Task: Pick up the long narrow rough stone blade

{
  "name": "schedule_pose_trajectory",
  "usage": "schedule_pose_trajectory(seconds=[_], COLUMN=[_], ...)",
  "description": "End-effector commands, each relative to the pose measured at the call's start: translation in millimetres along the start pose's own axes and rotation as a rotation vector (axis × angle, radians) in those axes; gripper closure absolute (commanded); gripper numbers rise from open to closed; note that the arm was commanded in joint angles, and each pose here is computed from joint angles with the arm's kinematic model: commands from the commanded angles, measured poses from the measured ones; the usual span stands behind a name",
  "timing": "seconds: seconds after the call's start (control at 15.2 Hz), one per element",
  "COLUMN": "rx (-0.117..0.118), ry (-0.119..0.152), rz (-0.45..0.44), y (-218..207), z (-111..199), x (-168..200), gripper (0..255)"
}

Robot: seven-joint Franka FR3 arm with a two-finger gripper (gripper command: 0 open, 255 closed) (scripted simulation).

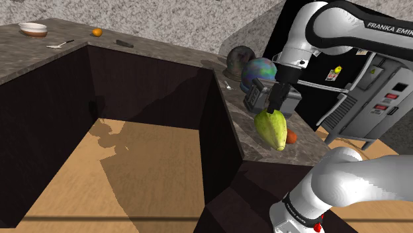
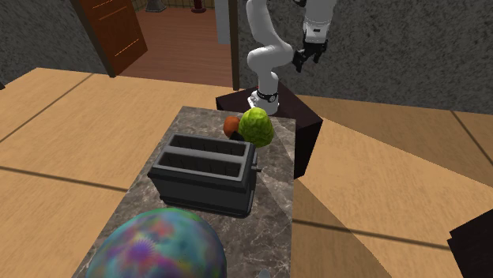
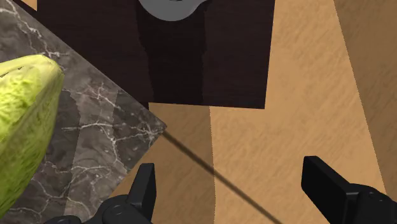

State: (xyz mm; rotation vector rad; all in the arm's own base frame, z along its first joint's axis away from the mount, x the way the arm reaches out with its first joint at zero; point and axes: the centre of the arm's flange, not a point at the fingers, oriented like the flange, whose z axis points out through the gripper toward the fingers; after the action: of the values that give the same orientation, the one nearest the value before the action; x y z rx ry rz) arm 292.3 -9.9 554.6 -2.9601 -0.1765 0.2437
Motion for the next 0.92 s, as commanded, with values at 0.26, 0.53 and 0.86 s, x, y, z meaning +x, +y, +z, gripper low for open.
schedule_pose_trajectory(seconds=[0.26,0.53,0.86], rx=[-0.024,-0.048,-0.077], ry=[-0.07,-0.139,-0.226], rz=[-0.096,-0.192,-0.313], y=[47,94,151], z=[-7,-15,-26], x=[3,10,27], gripper=[0,0,0])
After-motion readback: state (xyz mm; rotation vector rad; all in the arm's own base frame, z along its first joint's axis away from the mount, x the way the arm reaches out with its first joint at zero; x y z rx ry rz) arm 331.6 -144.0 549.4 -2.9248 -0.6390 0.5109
